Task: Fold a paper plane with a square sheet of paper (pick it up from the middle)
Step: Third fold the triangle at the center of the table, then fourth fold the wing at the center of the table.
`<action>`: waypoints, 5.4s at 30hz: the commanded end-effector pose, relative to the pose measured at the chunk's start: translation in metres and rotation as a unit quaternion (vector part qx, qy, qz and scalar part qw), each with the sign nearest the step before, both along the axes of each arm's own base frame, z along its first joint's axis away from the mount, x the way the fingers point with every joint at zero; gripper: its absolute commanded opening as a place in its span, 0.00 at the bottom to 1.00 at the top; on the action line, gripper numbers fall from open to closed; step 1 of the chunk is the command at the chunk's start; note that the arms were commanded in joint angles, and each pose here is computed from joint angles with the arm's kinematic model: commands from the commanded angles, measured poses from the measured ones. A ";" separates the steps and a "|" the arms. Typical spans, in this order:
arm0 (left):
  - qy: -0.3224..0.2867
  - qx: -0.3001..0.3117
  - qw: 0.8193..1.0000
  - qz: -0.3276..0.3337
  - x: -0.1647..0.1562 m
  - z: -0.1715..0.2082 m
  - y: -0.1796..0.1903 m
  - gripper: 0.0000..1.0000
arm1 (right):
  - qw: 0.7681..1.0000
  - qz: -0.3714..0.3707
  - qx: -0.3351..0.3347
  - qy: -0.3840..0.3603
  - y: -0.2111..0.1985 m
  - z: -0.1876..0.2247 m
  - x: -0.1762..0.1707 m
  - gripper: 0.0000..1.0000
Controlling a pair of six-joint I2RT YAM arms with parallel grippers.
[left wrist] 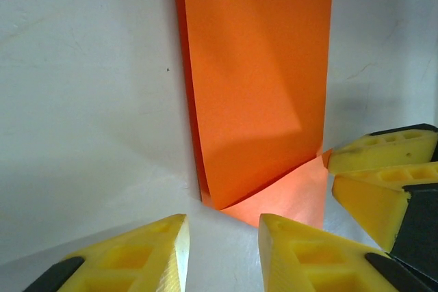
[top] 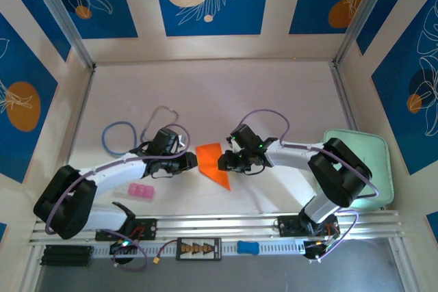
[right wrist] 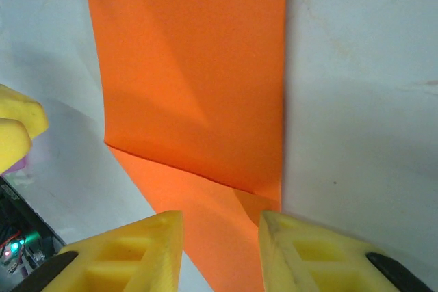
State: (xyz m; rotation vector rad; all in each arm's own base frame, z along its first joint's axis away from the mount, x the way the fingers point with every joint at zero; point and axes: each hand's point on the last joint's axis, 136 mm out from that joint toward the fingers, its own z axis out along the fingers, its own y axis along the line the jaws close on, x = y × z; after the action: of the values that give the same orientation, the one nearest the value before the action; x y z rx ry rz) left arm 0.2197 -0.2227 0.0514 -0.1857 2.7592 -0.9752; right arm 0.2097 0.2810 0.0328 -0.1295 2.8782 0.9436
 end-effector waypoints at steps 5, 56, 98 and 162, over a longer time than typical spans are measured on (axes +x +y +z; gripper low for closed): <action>0.010 -0.023 1.000 -0.001 0.004 0.002 -0.008 0.35 | 1.000 -0.009 0.003 0.000 -0.010 0.000 0.000 0.38; 0.036 -0.118 0.992 -0.026 0.031 0.011 -0.052 0.54 | 0.995 -0.017 0.101 -0.006 -0.018 0.015 -0.004 0.07; 0.031 -0.132 0.991 0.017 0.037 0.017 -0.050 0.00 | 0.912 0.120 -0.099 -0.381 -0.032 0.048 -0.020 0.50; 0.025 -0.125 0.992 0.022 0.036 0.028 -0.056 0.09 | 0.848 0.165 -0.203 -0.462 0.003 0.009 -0.020 0.25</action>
State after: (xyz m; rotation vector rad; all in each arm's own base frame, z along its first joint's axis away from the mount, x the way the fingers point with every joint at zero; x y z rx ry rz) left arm 0.2523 -0.2758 0.0715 -0.3305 2.6664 -1.3252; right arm 0.1810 0.2811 0.0308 -0.9442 2.1116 0.1394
